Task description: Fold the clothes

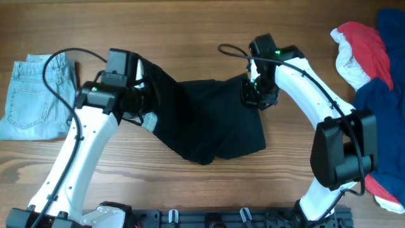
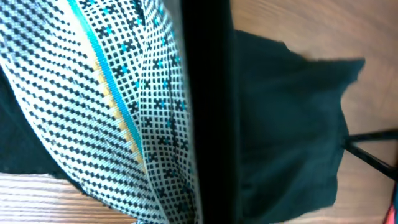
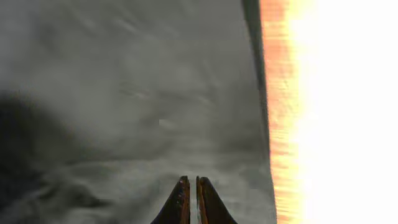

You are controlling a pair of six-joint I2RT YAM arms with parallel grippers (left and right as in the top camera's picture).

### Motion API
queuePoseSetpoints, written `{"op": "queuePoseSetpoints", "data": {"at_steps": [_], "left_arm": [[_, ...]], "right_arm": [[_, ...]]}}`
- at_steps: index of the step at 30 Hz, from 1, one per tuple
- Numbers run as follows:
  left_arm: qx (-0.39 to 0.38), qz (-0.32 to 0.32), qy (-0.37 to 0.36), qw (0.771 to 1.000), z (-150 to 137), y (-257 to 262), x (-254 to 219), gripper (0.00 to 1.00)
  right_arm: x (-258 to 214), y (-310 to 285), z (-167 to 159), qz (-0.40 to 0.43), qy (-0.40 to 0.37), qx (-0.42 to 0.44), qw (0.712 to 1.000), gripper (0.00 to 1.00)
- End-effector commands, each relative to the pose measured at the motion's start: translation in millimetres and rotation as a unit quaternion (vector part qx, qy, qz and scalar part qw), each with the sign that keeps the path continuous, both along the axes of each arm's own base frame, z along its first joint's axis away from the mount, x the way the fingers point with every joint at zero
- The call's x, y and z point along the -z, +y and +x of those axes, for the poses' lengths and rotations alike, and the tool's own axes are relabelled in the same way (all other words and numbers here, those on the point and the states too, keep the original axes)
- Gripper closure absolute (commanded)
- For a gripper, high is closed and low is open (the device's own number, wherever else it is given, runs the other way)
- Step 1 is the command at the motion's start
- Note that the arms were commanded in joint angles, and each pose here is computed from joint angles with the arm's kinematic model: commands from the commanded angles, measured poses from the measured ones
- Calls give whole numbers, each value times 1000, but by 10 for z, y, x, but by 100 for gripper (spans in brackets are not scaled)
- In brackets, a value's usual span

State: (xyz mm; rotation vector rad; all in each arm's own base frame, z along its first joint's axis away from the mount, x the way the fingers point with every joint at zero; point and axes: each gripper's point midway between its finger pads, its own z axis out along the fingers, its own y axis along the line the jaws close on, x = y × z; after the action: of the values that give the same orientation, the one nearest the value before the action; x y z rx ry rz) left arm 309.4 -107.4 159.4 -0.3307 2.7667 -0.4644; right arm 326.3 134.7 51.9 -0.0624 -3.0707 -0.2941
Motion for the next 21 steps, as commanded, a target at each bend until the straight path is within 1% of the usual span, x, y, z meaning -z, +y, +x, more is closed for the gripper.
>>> {"op": "queuePoseSetpoints", "data": {"at_steps": [1, 4, 7, 12, 14, 15, 16, 17, 18, 19, 21], "left_arm": [[72, -5, -34, 997, -34, -345, -149, 96], [106, -1, -46, 993, -81, -568, -153, 96], [140, -7, -55, 989, -130, -828, -143, 96], [172, -17, -53, 984, -172, -1191, -25, 94], [186, -18, -44, 981, -191, -1361, 101, 90], [182, -21, -38, 982, -197, -1417, 146, 86], [179, -25, -34, 983, -199, -1468, 177, 80], [182, -32, -34, 982, -214, -1553, 195, 62], [195, -44, -37, 979, -248, -1649, 174, 52], [212, -67, -40, 974, -298, -1771, 121, 48], [220, -82, -50, 971, -311, -1831, 32, 46]], "right_arm": [[303, -102, -210, -22, 26, 4, 999, 93], [534, -138, -326, -23, 29, 4, 999, 91], [743, -179, -463, -26, 40, 4, 999, 90], [831, -207, -560, -29, 50, 13, 998, 91], [832, -203, -569, -28, 52, 13, 998, 91], [832, -202, -568, -28, 51, 13, 998, 91], [832, -202, -566, -27, 51, 13, 998, 91], [833, -202, -565, -28, 51, 13, 998, 91], [832, -202, -567, -28, 51, 13, 998, 91], [831, -197, -568, -26, 52, 15, 998, 91], [827, -175, -575, -20, 54, 15, 998, 96]]}}
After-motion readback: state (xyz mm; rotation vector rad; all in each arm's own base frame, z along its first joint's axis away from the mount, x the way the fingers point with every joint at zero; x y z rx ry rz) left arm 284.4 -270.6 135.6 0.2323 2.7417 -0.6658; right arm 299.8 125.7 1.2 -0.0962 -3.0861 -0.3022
